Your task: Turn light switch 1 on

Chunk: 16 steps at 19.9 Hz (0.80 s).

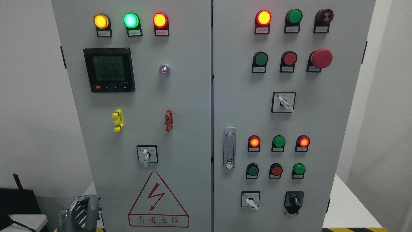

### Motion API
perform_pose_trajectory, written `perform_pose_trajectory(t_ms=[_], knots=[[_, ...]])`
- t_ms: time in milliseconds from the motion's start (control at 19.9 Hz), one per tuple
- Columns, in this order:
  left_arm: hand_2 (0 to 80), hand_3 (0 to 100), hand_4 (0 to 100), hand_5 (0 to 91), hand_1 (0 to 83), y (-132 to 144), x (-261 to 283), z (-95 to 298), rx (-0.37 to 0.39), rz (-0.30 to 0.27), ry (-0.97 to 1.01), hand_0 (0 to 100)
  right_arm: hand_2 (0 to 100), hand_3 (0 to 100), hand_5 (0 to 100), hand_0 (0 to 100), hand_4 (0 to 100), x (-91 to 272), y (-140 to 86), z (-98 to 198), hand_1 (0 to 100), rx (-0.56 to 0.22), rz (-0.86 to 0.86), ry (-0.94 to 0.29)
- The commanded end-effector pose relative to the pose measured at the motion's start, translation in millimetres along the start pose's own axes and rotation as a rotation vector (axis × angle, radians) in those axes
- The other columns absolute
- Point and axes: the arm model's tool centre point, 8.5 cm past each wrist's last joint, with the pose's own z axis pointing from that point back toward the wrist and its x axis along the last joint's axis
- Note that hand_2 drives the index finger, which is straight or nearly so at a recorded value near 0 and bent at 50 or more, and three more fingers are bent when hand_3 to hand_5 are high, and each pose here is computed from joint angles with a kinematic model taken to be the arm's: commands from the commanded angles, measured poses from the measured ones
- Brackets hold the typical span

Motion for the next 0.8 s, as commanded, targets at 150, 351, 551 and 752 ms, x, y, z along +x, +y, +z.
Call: perform_pose_trajectory(t_ms=[150,351,551,752], knots=[[58.0,84,85,77.0,40.3,-85.6,28.5,3.3,-0.109,0.037,0.015,2,0,0,0,12,0,0.1,0.1,0.0,39,0.001,-0.017,-0.001],[58.4,85,86,77.0,41.8,-91.1,33.3,-1.7,-0.078,-0.007,0.020,1,0,0,0,12,0,-0.9,0.2,0.0,39,0.001,-0.017,0.000],[58.5,85,86,77.0,42.0,-86.9,30.9,-1.3,-0.017,-0.070,0.036,1,0,0,0,12,0,0.1,0.1,0.0,39,0.001,-0.018,-0.002],[58.5,85,86,76.6,42.0,-86.0,30.7,-2.5,0.011,-0.085,0.051,2,0,0,0,12,0,0.1,0.1,0.0,39,0.001,-0.017,-0.001]])
